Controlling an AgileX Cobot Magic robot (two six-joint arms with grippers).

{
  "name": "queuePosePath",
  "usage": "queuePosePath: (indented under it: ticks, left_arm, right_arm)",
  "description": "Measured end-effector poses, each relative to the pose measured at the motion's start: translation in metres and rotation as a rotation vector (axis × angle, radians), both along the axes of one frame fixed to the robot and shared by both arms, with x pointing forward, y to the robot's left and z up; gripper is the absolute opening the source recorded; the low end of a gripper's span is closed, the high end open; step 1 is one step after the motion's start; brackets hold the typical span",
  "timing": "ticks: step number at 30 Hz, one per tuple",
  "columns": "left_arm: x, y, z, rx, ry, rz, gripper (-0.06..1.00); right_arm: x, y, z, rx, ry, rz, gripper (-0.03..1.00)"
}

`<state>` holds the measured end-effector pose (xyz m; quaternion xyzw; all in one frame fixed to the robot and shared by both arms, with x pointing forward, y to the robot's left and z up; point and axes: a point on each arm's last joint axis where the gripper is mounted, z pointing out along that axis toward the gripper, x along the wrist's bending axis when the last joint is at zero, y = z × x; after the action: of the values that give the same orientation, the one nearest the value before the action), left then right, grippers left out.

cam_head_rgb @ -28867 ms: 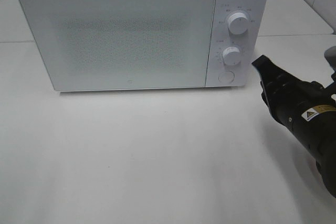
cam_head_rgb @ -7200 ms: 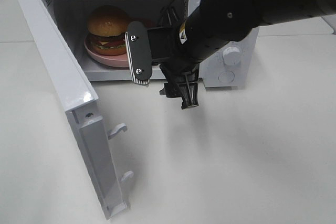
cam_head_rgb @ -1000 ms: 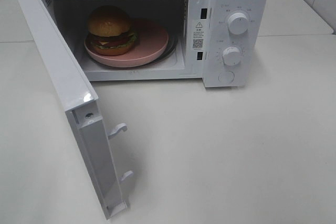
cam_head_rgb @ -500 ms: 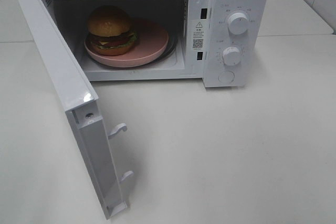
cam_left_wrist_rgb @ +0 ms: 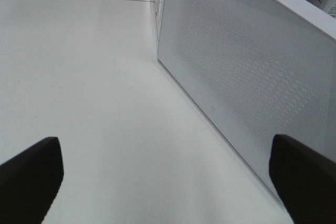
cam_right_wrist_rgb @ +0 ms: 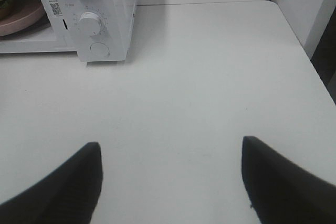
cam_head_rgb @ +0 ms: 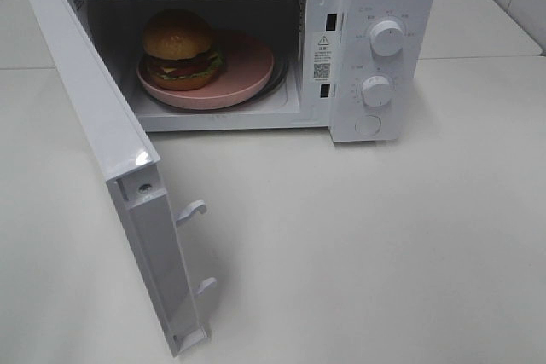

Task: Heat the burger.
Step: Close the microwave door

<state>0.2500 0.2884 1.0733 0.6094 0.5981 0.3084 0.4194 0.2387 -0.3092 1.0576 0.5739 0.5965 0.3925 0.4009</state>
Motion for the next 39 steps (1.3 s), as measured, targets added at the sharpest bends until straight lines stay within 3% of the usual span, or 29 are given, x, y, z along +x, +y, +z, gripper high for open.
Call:
queuePosePath:
  ticks: [7,13,17,19,21,22,24,25,26,27,28,30,32,35,39]
  left_arm:
    - [0.021,0.001,0.005,-0.007,0.011,0.013,0.97]
    - [0.044,0.002,0.009,-0.014,0.004,0.030,0.85]
    - [0.063,0.003,0.010,-0.017,0.010,0.043,0.69]
    - [0.066,0.003,0.010,-0.018,0.008,0.046,0.67]
    - [0.077,0.003,0.009,-0.019,0.025,0.051,0.55]
    - [0.077,0.003,0.009,-0.019,0.025,0.051,0.55]
    - [0.087,0.004,0.005,-0.018,0.056,0.055,0.41]
    - [0.087,0.004,0.005,-0.018,0.056,0.055,0.41]
    - [0.093,0.004,0.003,-0.018,0.079,0.057,0.31]
    - [0.093,0.004,0.003,-0.018,0.079,0.057,0.31]
    - [0.100,0.004,0.001,-0.015,0.095,0.059,0.20]
    - [0.103,0.004,-0.001,-0.011,0.103,0.059,0.15]
    - [0.114,0.005,-0.004,0.020,0.108,0.050,0.02]
    - [0.116,0.005,-0.003,0.029,0.099,0.048,0.00]
    - [0.125,0.007,0.000,0.062,-0.004,0.052,0.00]
  right_arm:
    - [0.000,0.000,0.000,0.000,0.000,0.000,0.71]
    - [0.000,0.000,0.000,0.000,0.000,0.000,0.71]
    - [0.000,0.000,0.000,0.000,0.000,0.000,0.71]
    - [0.000,0.000,0.000,0.000,0.000,0.000,0.71]
    - [0.000,0.000,0.000,0.000,0.000,0.000,0.71]
    - [0.000,0.000,0.000,0.000,0.000,0.000,0.71]
    - [0.000,0.000,0.000,0.000,0.000,0.000,0.71]
    - [0.000,0.000,0.000,0.000,0.000,0.000,0.71]
    - [0.000,0.000,0.000,0.000,0.000,0.000,0.71]
    - [0.000,0.000,0.000,0.000,0.000,0.000,0.71]
    - [0.000,0.000,0.000,0.000,0.000,0.000,0.71]
    - [0.000,0.000,0.000,0.000,0.000,0.000,0.71]
    - [0.000,0.000,0.000,0.000,0.000,0.000,0.71]
    - [0.000,0.000,0.000,0.000,0.000,0.000,0.71]
    - [0.000,0.000,0.000,0.000,0.000,0.000,0.71]
